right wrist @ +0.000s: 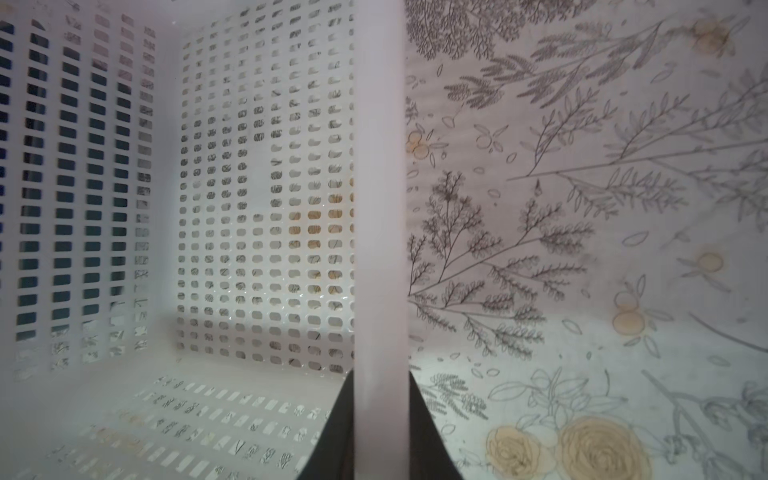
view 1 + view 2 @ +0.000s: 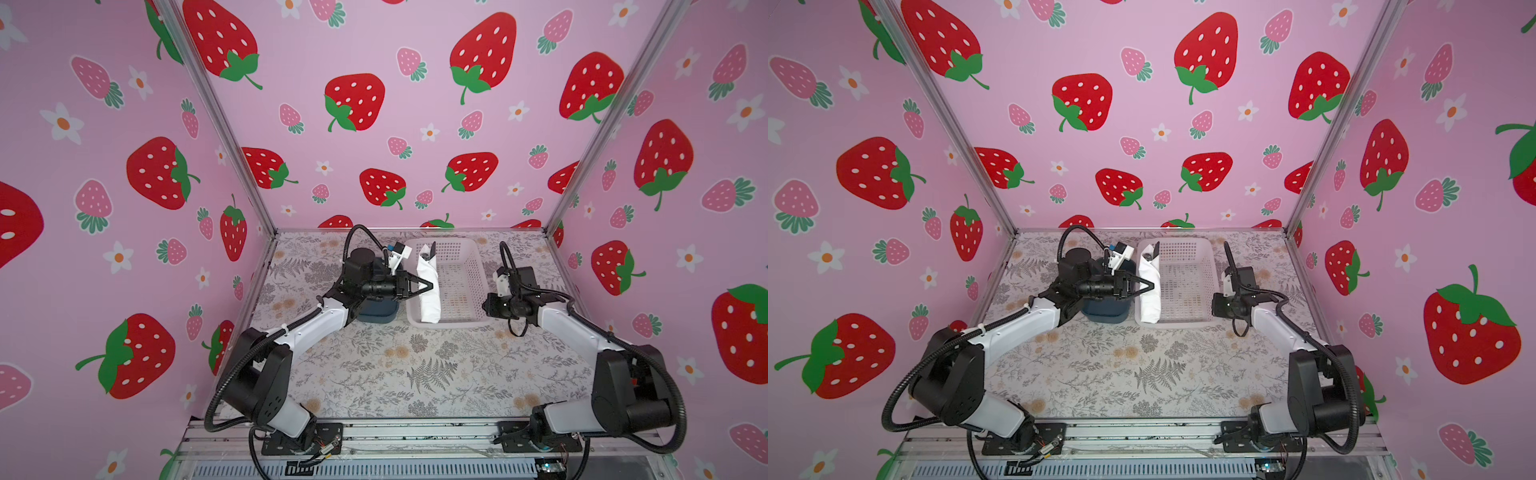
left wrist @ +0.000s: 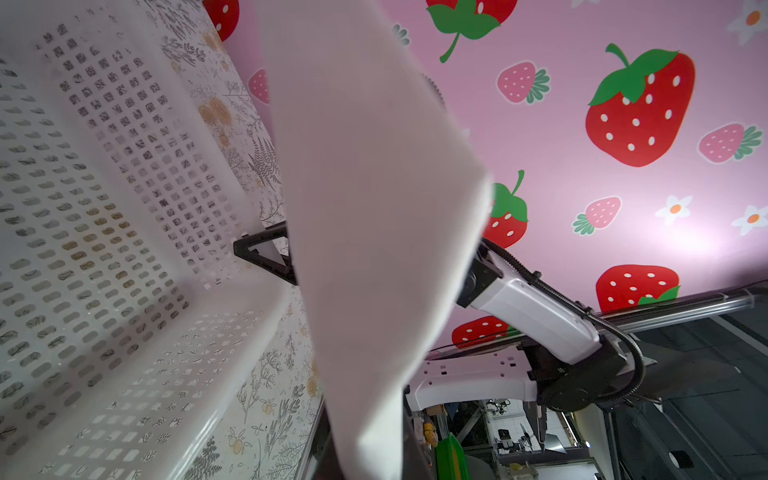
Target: Place the utensils on the paper napkin and roll it up
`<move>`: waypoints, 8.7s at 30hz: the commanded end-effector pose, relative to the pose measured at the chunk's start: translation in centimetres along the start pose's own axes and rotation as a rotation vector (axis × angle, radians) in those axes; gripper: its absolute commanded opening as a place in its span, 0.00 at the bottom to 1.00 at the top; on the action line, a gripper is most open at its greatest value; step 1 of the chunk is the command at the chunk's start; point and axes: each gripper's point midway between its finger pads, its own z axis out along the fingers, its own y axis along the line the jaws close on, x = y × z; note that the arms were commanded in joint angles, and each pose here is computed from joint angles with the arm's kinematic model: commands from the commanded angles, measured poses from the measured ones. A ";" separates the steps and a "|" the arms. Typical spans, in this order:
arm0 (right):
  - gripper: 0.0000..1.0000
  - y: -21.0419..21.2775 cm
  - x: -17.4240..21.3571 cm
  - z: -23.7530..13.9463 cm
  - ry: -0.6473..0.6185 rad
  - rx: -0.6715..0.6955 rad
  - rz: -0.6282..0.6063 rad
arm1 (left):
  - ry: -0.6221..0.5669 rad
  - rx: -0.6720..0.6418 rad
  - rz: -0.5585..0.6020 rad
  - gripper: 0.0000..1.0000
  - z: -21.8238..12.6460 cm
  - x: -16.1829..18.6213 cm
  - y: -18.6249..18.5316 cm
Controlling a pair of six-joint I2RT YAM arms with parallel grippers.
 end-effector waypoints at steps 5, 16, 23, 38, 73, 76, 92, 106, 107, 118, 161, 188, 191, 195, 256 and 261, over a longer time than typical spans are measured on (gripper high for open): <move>0.22 1.4 3.1 -1.9 -0.004 -0.040 0.103 | 0.091 0.061 0.014 0.13 3.7 -0.2 -0.2; 0.43 1.6 2.1 -3.6 -0.070 -0.038 0.082 | 0.134 0.024 -0.084 0.12 8.8 -1.7 4.9; 0.51 0.8 1.2 -4.9 -0.128 -0.008 0.105 | 0.128 -0.069 -0.142 0.12 11.3 -3.2 9.2; 0.57 0.5 0.9 -7.4 -0.201 -0.017 0.137 | 0.174 -0.223 -0.234 0.11 15.6 -1.9 17.0; 0.63 -0.8 0.1 -3.1 -0.142 -0.011 0.150 | 0.186 -0.324 -0.126 0.10 16.6 -3.6 12.4; 0.60 0.0 -0.5 -2.3 -0.126 -0.063 0.123 | 0.193 -0.322 -0.148 0.10 16.9 -3.4 12.8; 0.52 3.5 1.4 -1.9 -0.083 -0.280 0.094 | 0.246 -0.391 -0.245 0.10 18.2 -1.4 18.3; 0.57 1.6 1.4 -2.6 -0.110 -0.167 0.136 | 0.279 -0.416 -0.270 0.13 18.4 0.0 20.6; 0.58 1.6 1.3 -2.8 -0.116 -0.162 0.139 | 0.281 -0.423 -0.268 0.15 18.4 0.1 20.8; 0.59 1.4 1.1 -4.0 -0.146 -0.140 0.146 | 0.315 -0.523 -0.266 0.30 17.1 1.5 22.4; 0.59 1.5 1.6 -3.9 -0.136 -0.152 0.153 | 0.365 -0.692 -0.246 0.20 15.3 2.4 23.4; 0.62 -0.5 0.2 -5.3 -0.194 -0.016 0.154 | 0.307 -0.605 -0.129 0.29 15.7 -1.1 17.9; 0.65 -2.3 -0.9 -7.0 -0.275 0.091 0.170 | 0.269 -0.590 -0.065 0.36 15.1 -2.8 15.0; 0.70 -5.4 -2.2 -9.6 -0.420 0.269 0.199 | 0.223 -0.596 0.021 0.37 13.5 -4.4 11.7; 1.00 -11.9 -6.9 -4.4 -0.917 0.517 -0.209 | -0.633 -1.697 0.095 0.99 -37.3 -0.4 21.2; 1.00 -11.9 -6.8 -4.4 -0.915 0.520 -0.208 | -0.656 -1.565 0.179 1.00 -35.2 -1.9 22.9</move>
